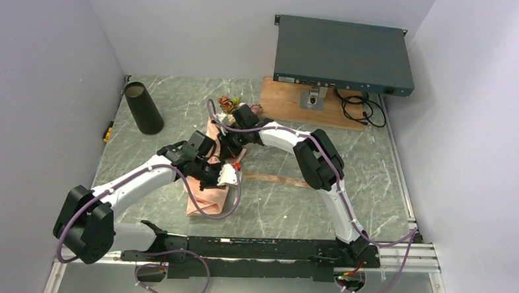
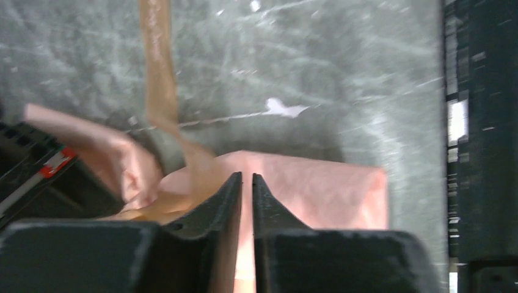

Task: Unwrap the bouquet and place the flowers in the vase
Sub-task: Untie the ribbon from the wrapping paper.

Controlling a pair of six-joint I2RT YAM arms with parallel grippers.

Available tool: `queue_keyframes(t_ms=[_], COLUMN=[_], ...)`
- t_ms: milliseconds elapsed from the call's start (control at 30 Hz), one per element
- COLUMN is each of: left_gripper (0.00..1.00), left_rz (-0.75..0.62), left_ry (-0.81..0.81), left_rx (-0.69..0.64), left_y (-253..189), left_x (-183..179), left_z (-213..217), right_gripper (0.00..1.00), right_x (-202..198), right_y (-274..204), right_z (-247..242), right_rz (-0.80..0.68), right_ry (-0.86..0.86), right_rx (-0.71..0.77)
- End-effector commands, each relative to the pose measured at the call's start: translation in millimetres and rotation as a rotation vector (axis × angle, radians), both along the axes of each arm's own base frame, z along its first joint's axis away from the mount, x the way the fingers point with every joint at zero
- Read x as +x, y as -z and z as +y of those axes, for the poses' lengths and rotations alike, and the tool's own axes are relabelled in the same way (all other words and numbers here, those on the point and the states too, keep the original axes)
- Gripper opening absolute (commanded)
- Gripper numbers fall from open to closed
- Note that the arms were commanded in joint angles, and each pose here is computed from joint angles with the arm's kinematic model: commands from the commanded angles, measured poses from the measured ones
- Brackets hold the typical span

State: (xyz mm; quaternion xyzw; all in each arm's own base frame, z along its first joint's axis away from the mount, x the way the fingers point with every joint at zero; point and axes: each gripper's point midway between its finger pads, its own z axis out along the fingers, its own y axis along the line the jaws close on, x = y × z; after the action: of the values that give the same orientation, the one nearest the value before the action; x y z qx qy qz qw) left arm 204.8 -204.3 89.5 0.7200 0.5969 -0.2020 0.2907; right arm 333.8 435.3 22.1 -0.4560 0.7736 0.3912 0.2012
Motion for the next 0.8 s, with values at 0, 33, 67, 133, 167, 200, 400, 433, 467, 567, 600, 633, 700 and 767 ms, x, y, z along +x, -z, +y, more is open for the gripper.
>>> queue_keyframes(t_ms=[0,33,67,133,167,200,400,433,467,567,600,633,700,767], left_gripper=[0.24,0.27,0.31,0.38,0.40,0.40,0.18,0.14,0.13,0.12,0.12,0.12,0.13,0.15], left_rz=[0.193,0.210,0.242,0.310,0.326,0.326,0.059,0.029,0.008,-0.002,-0.018,-0.034,-0.048,-0.044], left_ry=[0.013,-0.078,-0.176,-0.264,-0.283,-0.293,-0.353,-0.345,-0.344,-0.343,-0.352,-0.359,-0.368,-0.376], left_rx=[-0.141,-0.184,-0.265,-0.355,-0.343,-0.343,-0.322,-0.296,-0.272,-0.228,-0.222,-0.224,-0.222,-0.211], left_y=[-35.8,-48.0,-67.4,-98.8,-105.8,-113.9,-90.2,-79.2,-70.6,-44.4,-37.6,-32.7,-25.5,-18.0], left_x=[-38.7,-28.1,-12.9,7.9,14.5,22.4,78.7,84.0,89.4,102.1,109.8,115.5,123.0,126.6], left_z=[-18.4,-19.0,-18.1,-6.5,-0.9,2.1,26.6,29.8,32.8,37.5,38.1,37.8,37.1,36.7], right_gripper=[0.00,0.00,0.00,0.00,0.00,0.00,0.00,0.00,0.00,0.00,0.00,0.00,0.00,0.00], right_x=[-15.1,-15.0,-14.4,-13.8,-13.8,-14.2,-12.9,-13.2,-13.2,-12.8,-12.6,-12.5,-13.1,-13.9], right_y=[96.7,96.1,95.4,93.4,93.2,93.6,91.2,90.7,90.6,89.4,89.0,88.7,89.3,90.2], right_z=[-57.6,-57.3,-57.0,-56.6,-56.4,-56.3,-53.7,-53.6,-53.7,-53.0,-52.5,-52.0,-51.9,-52.2], right_rz=[0.077,0.075,0.071,0.066,0.066,0.069,0.074,0.075,0.075,0.075,0.076,0.079,0.084,0.088], right_ry=[0.070,0.067,0.065,0.062,0.063,0.063,0.064,0.062,0.061,0.062,0.062,0.063,0.065,0.065], right_rx=[-0.302,-0.299,-0.299,-0.296,-0.295,-0.294,-0.288,-0.288,-0.290,-0.286,-0.285,-0.284,-0.284,-0.285])
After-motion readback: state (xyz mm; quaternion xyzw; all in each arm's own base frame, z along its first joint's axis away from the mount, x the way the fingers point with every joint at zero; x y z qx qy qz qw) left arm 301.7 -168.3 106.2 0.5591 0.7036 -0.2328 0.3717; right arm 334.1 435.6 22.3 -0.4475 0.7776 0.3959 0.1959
